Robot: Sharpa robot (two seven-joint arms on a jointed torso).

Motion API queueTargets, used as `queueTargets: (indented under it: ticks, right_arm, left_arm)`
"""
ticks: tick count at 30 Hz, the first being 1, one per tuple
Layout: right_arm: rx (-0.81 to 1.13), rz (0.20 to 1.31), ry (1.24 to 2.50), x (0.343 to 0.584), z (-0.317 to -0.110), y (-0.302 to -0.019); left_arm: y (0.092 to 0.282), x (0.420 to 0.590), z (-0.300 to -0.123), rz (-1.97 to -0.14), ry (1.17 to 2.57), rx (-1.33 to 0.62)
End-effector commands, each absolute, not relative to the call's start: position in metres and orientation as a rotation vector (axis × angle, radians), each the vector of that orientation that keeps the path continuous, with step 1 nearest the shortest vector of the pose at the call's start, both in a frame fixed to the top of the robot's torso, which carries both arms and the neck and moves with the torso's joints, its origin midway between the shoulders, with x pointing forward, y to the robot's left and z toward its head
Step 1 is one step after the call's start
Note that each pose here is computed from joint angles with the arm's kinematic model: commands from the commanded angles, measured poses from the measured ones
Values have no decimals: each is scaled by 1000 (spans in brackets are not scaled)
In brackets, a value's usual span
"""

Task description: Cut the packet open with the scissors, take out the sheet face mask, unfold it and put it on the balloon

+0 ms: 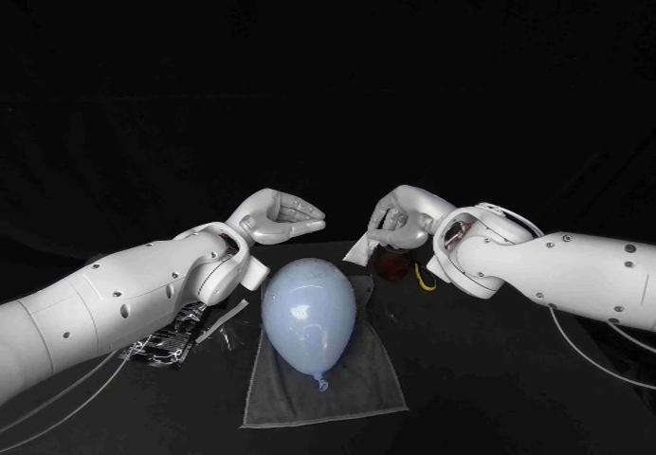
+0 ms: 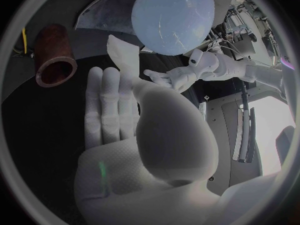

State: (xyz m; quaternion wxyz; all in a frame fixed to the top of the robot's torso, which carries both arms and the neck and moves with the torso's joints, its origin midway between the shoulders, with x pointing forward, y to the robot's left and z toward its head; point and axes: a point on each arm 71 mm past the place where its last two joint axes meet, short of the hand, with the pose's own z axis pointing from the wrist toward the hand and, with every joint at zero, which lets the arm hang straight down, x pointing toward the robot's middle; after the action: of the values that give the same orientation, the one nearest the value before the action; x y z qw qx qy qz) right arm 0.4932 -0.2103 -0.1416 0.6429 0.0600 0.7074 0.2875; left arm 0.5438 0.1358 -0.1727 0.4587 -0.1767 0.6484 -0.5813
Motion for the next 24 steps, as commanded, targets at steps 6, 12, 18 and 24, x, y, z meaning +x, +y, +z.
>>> queueTargets:
  ticks: [6,12,18,24]
  right_arm:
    - [39,586,1691,495,-125,-201]
    - [-15,581,1707,494,-114,-194]
    - [-58,574,1706,494,-102,-187]
    - [-76,576,1687,493,-92,-183]
  left_arm:
    - [107,543,-173,-1404,1653,-352]
    - [94,543,-173,-1391,1670,-325]
    - [81,543,-172,-1392,1673,-314]
    - [73,541,-171,-1403,1671,-306]
